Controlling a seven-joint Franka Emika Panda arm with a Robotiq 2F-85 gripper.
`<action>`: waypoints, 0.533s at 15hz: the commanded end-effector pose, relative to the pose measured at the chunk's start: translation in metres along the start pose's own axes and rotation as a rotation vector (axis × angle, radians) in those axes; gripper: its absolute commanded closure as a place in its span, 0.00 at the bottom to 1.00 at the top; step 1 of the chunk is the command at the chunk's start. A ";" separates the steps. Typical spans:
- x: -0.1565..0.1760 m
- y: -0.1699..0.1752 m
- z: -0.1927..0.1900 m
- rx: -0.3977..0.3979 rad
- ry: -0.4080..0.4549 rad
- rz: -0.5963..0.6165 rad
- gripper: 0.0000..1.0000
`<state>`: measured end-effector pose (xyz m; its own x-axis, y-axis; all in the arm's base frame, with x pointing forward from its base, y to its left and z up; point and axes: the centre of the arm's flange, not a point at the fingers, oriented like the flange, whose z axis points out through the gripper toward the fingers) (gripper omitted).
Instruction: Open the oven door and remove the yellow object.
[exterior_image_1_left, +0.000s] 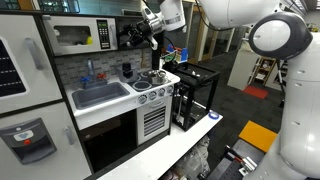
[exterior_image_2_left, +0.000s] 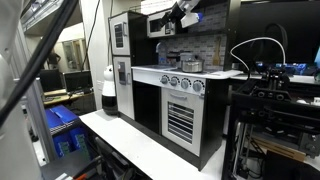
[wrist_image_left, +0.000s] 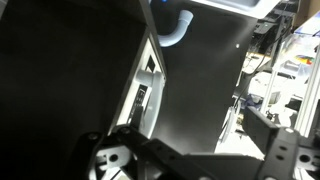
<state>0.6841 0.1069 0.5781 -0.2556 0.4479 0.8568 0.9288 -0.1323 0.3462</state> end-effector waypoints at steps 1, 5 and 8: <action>-0.004 0.014 0.011 -0.009 0.022 -0.021 0.00; 0.001 0.011 0.021 -0.029 0.013 -0.029 0.00; 0.004 0.008 0.021 -0.055 -0.002 -0.028 0.00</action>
<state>0.6891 0.1195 0.5771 -0.2649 0.4438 0.8561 0.9242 -0.1363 0.3567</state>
